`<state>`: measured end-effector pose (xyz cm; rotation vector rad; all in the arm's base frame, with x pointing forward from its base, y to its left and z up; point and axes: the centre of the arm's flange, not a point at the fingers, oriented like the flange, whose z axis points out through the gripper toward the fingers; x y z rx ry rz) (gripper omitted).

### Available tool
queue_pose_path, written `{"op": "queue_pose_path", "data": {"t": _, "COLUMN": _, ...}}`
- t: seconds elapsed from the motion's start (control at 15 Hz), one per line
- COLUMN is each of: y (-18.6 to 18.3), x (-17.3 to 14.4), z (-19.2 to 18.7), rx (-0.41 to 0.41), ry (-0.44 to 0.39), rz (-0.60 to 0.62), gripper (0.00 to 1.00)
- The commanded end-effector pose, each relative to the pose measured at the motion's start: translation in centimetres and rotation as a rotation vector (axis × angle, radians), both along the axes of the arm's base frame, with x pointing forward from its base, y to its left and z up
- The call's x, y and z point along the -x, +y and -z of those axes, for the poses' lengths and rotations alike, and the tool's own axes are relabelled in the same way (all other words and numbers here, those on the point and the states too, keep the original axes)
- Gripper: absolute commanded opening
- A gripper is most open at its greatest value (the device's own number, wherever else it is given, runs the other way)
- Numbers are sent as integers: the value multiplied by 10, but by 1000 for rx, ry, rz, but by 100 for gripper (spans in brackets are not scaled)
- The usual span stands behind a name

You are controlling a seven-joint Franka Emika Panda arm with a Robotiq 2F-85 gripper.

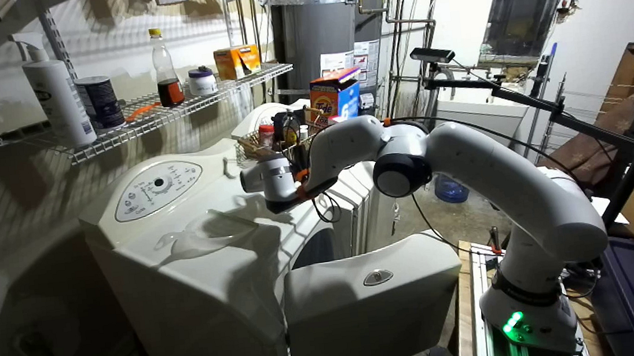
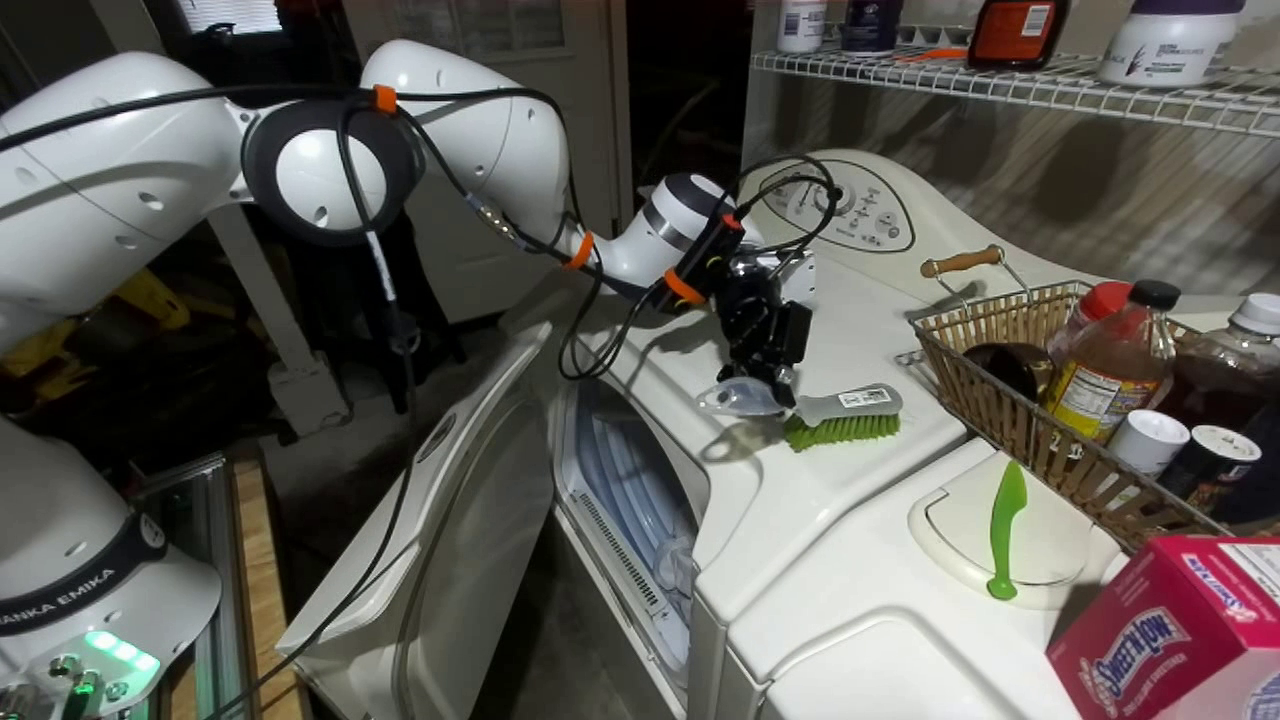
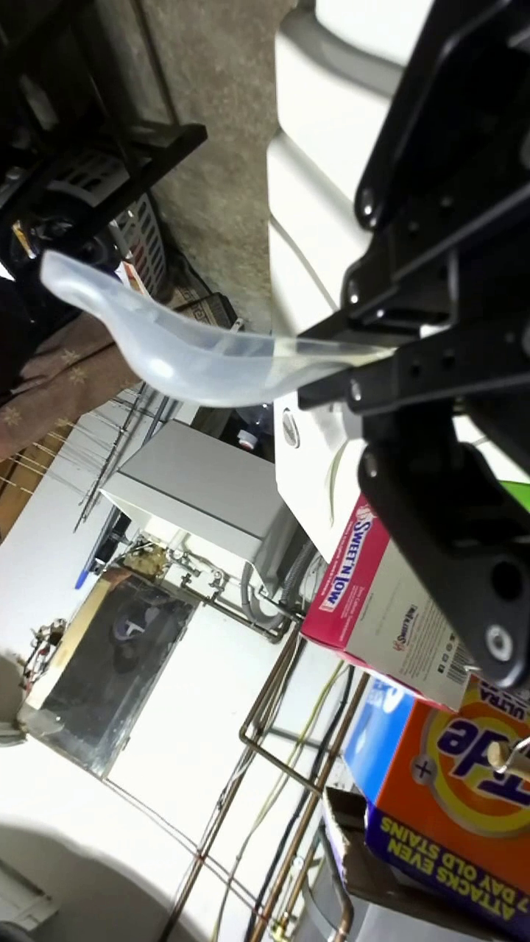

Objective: Use the green brush to sweep the top of the machine on the left.

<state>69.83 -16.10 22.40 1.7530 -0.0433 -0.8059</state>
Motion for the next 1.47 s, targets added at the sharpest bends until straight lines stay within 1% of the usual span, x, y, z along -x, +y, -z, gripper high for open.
{"op": "queue_pose_path", "data": {"t": 0.0, "y": -1, "x": -13, "z": 23, "rx": 14, "ry": -17, "rz": -57, "gripper": 3}}
{"op": "queue_pose_path", "data": {"t": 0.13, "y": 7, "x": -14, "z": 26, "rx": -4, "ry": -23, "rz": -61, "gripper": 3}}
{"op": "queue_pose_path", "data": {"t": 0.4, "y": 33, "x": -18, "z": 18, "rx": -52, "ry": -18, "rz": -67, "gripper": 3}}
{"op": "queue_pose_path", "data": {"t": 0.6, "y": 55, "x": -19, "z": 19, "rx": -88, "ry": 13, "rz": -90, "gripper": 3}}
{"op": "queue_pose_path", "data": {"t": 0.93, "y": 83, "x": -23, "z": 22, "rx": -148, "ry": 40, "rz": -105, "gripper": 3}}
{"op": "queue_pose_path", "data": {"t": 1.4, "y": 128, "x": -25, "z": 18, "rx": -260, "ry": 110, "rz": -95, "gripper": 3}}
